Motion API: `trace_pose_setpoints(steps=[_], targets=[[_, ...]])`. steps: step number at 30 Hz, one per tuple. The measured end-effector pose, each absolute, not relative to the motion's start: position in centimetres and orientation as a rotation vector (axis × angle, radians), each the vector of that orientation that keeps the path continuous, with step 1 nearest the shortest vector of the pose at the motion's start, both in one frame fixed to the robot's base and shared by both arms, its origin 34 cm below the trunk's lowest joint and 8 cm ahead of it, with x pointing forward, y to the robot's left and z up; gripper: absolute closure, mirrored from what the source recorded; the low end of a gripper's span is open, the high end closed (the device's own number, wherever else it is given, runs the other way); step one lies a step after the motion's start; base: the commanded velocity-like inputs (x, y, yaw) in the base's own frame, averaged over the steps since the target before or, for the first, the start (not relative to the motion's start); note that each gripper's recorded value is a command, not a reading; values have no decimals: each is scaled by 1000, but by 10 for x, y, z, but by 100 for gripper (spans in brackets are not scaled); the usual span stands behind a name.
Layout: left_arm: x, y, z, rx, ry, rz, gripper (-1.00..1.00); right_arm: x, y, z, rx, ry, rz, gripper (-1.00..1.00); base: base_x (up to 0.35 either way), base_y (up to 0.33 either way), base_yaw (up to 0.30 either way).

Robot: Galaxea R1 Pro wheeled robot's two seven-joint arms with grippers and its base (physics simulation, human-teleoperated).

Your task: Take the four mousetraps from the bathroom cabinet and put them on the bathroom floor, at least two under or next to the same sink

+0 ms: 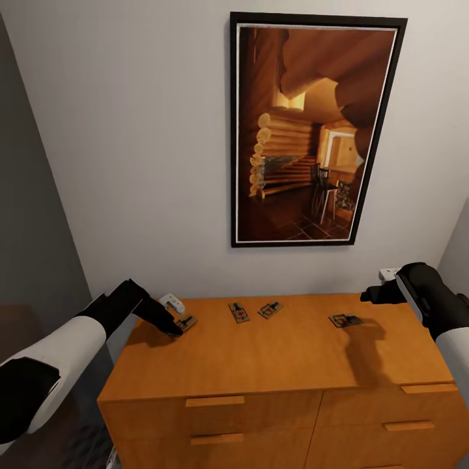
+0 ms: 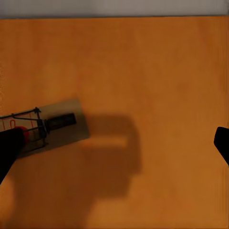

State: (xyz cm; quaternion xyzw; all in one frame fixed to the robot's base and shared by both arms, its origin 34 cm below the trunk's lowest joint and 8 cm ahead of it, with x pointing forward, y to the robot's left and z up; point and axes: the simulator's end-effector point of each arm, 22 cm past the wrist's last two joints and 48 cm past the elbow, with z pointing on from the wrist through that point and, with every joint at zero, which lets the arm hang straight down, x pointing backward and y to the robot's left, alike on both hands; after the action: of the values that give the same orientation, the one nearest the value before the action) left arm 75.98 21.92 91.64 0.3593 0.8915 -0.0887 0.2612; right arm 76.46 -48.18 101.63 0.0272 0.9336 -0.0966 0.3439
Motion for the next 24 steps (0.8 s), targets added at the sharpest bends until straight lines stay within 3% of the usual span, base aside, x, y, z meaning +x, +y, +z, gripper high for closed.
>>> trace_pose_setpoints(steps=[24], targets=[[758,217,952,966,2406,-255,100,763,-480,1047,69,2427,-247,-100,0,0,0]])
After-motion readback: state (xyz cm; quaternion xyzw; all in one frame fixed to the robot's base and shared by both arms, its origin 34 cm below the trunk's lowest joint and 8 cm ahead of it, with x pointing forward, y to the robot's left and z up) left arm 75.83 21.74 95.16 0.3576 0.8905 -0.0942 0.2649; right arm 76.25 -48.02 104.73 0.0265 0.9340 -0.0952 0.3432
